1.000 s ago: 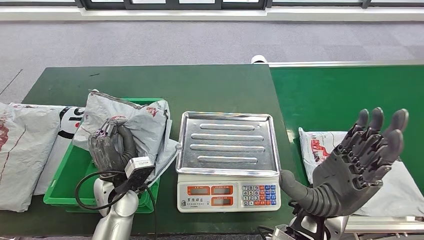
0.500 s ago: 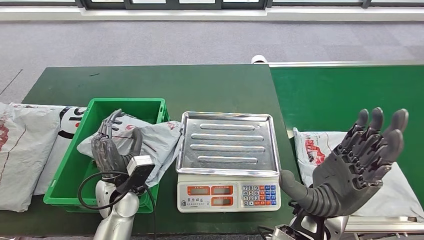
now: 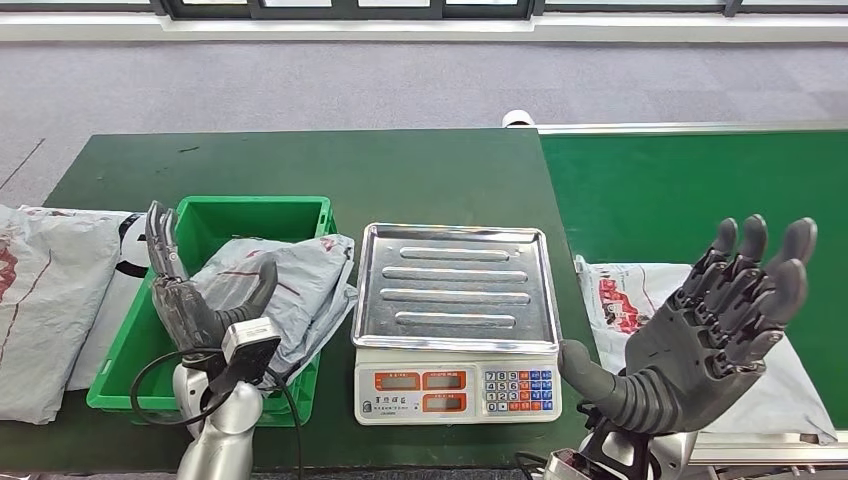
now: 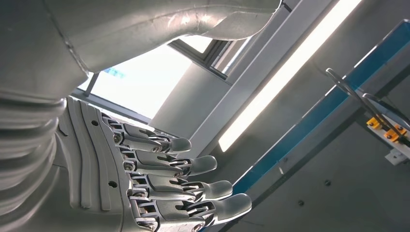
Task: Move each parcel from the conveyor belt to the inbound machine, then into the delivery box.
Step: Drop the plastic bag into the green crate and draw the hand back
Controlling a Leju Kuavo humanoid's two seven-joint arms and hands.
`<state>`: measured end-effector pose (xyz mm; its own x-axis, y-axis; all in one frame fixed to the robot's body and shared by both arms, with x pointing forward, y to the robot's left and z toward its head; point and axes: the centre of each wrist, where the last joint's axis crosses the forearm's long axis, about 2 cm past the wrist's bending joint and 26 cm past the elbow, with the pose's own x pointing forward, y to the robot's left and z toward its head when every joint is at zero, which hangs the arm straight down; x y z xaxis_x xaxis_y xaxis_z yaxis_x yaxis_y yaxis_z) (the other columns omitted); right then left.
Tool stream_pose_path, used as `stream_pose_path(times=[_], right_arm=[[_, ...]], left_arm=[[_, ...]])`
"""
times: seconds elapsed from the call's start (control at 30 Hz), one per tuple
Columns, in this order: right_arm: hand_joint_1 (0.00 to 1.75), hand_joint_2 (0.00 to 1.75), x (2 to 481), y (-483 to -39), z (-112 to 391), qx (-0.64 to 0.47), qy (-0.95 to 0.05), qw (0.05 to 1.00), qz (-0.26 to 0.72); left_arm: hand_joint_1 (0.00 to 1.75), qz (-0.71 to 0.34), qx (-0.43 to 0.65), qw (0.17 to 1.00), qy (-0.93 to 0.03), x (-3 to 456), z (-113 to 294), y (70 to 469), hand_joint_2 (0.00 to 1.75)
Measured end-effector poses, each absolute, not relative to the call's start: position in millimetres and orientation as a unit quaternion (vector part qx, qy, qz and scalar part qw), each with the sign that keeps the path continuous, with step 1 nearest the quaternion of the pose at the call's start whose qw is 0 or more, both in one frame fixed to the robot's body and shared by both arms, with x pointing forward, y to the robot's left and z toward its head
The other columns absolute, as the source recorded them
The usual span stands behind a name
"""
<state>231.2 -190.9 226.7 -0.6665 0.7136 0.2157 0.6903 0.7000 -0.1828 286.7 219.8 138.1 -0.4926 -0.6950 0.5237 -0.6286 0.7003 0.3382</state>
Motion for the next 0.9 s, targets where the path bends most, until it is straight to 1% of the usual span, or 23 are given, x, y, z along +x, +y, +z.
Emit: stream_pose_path(times=[0.1,0.27,0.47,0.53,0.63,0.73,0.8,0.9], right_arm=[[0.0,1.75,231.4,-192.0,226.2,-0.387,-0.911,0.137,0.042],[0.0,1.75,231.6,-203.3,220.6,-0.407,-0.9,0.149,0.045],[0.0,1.75,231.4,-209.8,217.1,-0.42,-0.893,0.156,0.046],[0.0,1.75,232.1,-212.2,213.2,-0.427,-0.888,0.162,0.054],[0.0,1.75,236.0,-219.5,197.6,-0.456,-0.864,0.192,0.093],[0.0,1.75,244.7,-234.6,177.6,-0.511,-0.811,0.242,0.148],[0.0,1.75,249.1,-247.5,167.1,-0.554,-0.765,0.283,0.169],[0.0,1.75,250.0,-265.1,153.6,-0.597,-0.707,0.34,0.169]], left_arm=[[0.0,-0.027,0.387,0.312,-0.867,285.2,148.7,223.8,1.75],[0.0,0.06,0.374,0.286,-0.88,278.7,175.0,232.9,1.75],[0.0,0.09,0.37,0.267,-0.885,274.4,188.5,237.4,1.75],[0.0,0.127,0.329,0.286,-0.891,273.3,187.0,233.4,1.75],[0.0,0.179,0.197,0.339,-0.902,265.4,177.3,215.9,1.75],[0.0,0.165,0.094,0.349,-0.918,255.9,176.4,206.3,1.75],[0.0,0.144,0.062,0.341,-0.927,250.8,179.2,204.4,1.75],[0.0,0.115,0.027,0.331,-0.936,242.2,182.8,200.6,1.75]])
